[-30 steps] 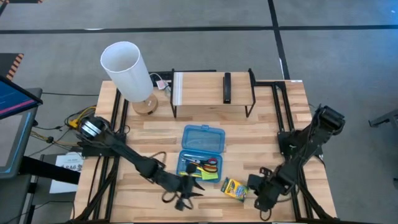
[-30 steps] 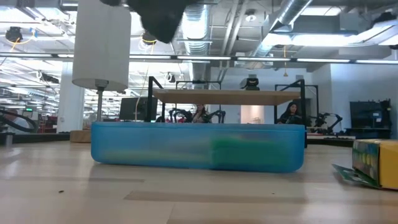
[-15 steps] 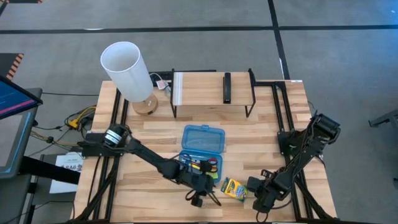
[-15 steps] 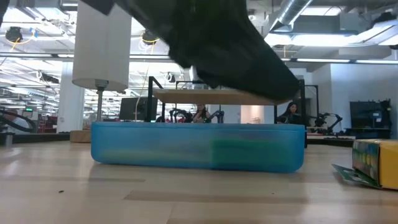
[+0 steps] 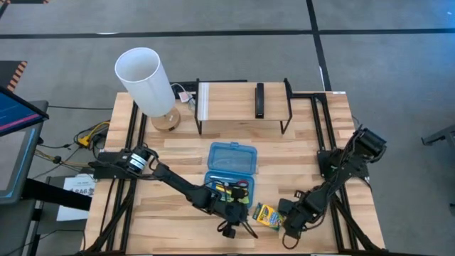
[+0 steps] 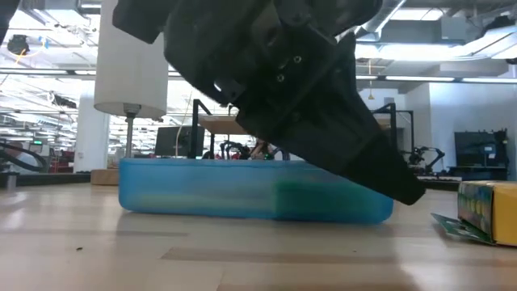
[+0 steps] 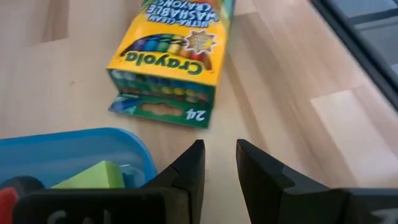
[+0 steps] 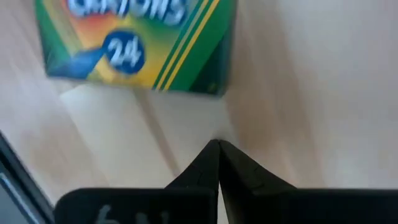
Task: Pack school essentials
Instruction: Put the crayon box into the blue supply box
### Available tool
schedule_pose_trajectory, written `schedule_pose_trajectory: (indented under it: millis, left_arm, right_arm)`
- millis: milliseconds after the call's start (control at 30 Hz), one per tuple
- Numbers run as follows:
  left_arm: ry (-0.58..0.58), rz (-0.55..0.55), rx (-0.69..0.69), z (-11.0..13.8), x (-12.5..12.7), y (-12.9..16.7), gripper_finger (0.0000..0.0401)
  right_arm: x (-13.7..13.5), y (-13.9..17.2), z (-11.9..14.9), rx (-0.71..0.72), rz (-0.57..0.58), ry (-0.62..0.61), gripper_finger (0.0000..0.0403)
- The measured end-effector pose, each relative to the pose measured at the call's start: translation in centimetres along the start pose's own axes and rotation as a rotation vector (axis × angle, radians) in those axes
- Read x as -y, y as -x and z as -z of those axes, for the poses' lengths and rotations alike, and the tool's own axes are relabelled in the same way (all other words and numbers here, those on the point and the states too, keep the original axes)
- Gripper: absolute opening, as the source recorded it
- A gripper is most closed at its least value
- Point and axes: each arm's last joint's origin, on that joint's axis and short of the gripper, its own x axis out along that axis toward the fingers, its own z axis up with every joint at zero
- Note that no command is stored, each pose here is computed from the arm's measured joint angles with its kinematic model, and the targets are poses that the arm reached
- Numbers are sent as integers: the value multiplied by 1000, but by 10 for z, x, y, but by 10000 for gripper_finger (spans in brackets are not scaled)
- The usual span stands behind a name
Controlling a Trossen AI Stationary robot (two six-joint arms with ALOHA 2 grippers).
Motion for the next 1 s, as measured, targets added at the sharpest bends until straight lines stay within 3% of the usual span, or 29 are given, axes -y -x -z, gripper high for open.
schedule_pose_trajectory:
  millis: [400,833,1000]
  left_arm:
    - [23,-96,-41,3,-23,-2,82]
    - [-1,-50,-33,3,-5,0,82]
    - [-9,-40,-33,4,1,1,82]
  right_arm:
    - [15,-1,-32,21,1,77,30]
    - [10,-2,-43,141,-50,46,28]
    - [9,-2,-65,299,-86,45,31]
